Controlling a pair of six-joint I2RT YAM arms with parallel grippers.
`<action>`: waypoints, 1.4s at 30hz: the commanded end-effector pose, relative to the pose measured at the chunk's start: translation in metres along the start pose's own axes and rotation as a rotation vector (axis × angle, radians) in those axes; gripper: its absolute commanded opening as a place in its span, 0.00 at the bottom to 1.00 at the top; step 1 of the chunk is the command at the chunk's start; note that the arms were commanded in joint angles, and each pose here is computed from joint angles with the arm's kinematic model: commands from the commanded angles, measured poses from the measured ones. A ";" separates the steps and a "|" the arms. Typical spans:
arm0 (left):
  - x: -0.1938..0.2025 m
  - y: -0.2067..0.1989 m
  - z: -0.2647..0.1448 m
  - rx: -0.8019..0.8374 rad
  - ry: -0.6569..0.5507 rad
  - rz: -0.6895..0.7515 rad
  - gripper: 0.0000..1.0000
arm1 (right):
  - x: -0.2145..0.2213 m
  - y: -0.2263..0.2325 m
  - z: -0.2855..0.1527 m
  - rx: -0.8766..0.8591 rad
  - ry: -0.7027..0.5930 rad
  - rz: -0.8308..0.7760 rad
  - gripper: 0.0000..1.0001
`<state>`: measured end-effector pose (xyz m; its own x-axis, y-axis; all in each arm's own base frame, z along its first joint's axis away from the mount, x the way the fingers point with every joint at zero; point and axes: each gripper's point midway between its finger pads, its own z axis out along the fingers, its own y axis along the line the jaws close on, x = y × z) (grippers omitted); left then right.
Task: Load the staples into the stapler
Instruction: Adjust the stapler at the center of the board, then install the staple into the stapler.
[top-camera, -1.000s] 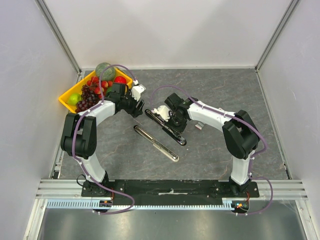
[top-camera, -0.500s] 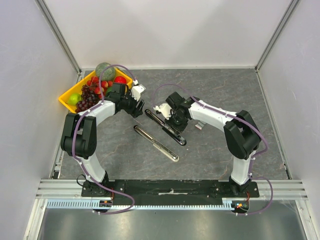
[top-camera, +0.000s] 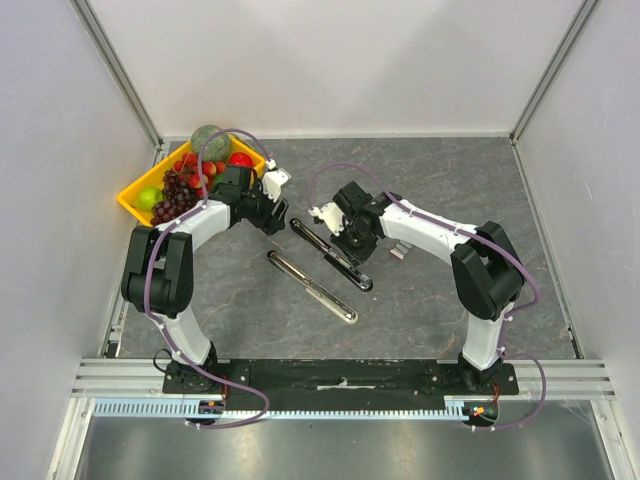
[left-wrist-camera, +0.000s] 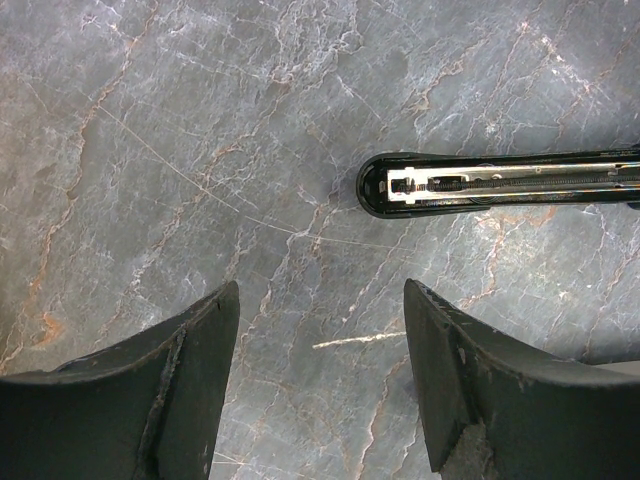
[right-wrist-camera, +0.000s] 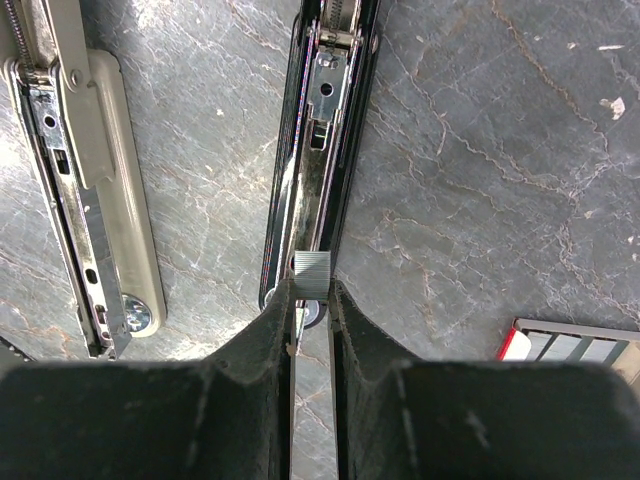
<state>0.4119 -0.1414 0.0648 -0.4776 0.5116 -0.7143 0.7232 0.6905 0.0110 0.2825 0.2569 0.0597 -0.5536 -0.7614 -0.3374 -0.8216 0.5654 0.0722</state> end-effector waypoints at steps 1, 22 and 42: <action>-0.016 0.008 -0.005 -0.024 -0.036 -0.012 0.73 | -0.003 0.000 0.001 0.009 -0.017 0.038 0.10; -0.014 0.007 -0.002 -0.017 -0.029 -0.015 0.73 | 0.005 0.007 0.009 -0.012 0.001 0.127 0.08; -0.007 0.006 0.002 -0.010 -0.014 -0.018 0.72 | 0.008 0.006 0.015 0.001 0.021 0.124 0.09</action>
<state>0.4107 -0.1400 0.0615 -0.4877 0.5145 -0.7052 0.7202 0.6937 0.0080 0.2737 0.2569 0.0470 -0.6475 -0.6982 -0.3054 -0.7532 0.6472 0.1175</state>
